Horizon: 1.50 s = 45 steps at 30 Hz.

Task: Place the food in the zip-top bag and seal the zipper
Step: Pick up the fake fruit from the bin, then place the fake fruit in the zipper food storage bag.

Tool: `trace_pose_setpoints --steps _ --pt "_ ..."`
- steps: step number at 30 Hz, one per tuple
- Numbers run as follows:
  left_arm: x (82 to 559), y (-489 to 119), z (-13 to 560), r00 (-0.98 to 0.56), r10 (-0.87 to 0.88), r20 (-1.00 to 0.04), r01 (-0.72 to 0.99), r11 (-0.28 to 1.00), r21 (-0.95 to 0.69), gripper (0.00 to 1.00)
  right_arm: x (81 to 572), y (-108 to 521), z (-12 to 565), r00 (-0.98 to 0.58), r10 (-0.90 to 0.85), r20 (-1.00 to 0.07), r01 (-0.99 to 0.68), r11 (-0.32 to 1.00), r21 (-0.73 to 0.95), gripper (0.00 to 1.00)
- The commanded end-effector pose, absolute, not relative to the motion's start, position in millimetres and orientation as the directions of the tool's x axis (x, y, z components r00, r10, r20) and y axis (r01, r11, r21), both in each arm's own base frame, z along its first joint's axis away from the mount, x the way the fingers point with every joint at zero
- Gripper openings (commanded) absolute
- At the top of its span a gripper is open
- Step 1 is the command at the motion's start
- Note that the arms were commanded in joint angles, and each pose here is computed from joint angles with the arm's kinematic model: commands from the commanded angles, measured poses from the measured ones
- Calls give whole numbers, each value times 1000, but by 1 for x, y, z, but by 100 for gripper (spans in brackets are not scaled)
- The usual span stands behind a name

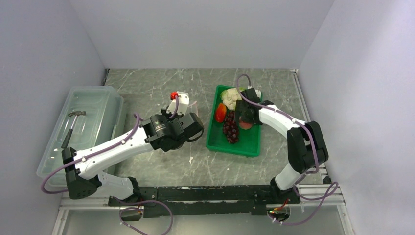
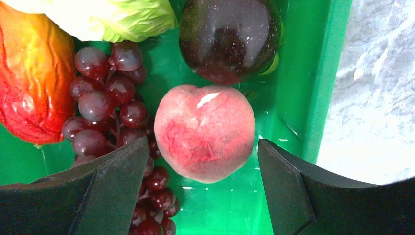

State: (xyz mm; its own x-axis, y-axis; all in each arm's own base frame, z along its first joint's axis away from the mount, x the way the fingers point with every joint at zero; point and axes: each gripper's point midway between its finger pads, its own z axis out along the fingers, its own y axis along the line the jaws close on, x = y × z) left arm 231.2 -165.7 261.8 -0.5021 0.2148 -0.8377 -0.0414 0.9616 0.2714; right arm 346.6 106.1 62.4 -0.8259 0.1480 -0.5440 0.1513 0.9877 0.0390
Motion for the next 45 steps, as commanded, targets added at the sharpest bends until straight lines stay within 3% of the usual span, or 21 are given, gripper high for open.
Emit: trace_pose_setpoints --steps 1,8,16,31,37,45 --pt "233 -166 270 -488 195 -851 -48 967 249 0 369 109 74 -795 151 -588 145 988 58 85" --pt "234 -170 268 -493 203 -846 -41 966 256 0 370 106 65 -806 142 -575 149 988 36 78" --pt "236 -176 267 -501 207 -841 -31 966 256 0 366 105 91 -776 154 -611 146 987 64 49" --pt "236 -174 268 -501 211 -840 -39 963 265 0 330 106 194 -645 207 -736 77 975 207 45" --pt "236 -176 269 -502 204 -840 -35 966 256 0 309 147 241 -599 213 -772 -139 922 361 45" --pt "235 -177 268 -509 205 -836 -31 966 256 0 261 210 319 -522 211 -827 -452 754 477 45"
